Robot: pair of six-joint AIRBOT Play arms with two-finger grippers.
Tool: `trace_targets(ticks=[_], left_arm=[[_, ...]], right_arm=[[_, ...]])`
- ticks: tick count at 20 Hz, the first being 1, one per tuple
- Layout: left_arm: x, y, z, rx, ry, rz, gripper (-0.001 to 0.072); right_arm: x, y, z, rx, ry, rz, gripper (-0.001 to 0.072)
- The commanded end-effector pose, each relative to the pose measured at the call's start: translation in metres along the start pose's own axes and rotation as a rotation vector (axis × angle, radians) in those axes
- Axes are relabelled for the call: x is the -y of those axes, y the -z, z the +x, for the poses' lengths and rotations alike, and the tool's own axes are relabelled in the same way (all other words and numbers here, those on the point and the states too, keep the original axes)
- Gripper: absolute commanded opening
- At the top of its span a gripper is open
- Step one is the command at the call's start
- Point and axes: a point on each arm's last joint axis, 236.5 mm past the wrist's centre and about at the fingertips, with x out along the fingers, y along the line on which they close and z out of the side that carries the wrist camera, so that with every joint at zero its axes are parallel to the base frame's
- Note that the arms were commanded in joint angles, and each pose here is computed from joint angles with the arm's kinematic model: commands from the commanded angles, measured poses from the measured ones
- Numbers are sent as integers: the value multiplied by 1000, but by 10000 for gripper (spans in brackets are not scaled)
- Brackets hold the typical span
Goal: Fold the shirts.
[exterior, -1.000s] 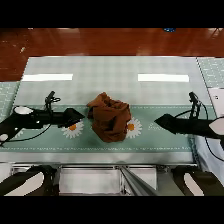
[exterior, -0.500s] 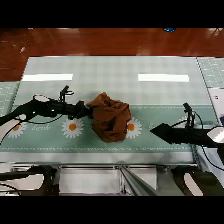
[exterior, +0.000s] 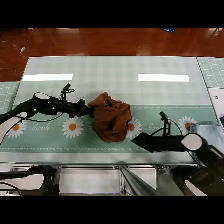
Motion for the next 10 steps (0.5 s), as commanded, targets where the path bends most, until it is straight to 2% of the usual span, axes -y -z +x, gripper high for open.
trace_targets(ticks=[1, 8, 9, 10], left_arm=[[1, 0, 0, -4, 3, 2, 16], [1, 0, 0, -2, 5, -7, 16], [2, 0, 0, -2, 5, -8, 16], [2, 0, 0, -2, 5, -8, 16]], right_arm=[[-7, 2, 37, 8, 30, -12, 406], [-35, -31, 83, 43, 73, -66, 406], [-39, -31, 88, 38, 74, -79, 392], [-45, -32, 92, 34, 70, -94, 316]])
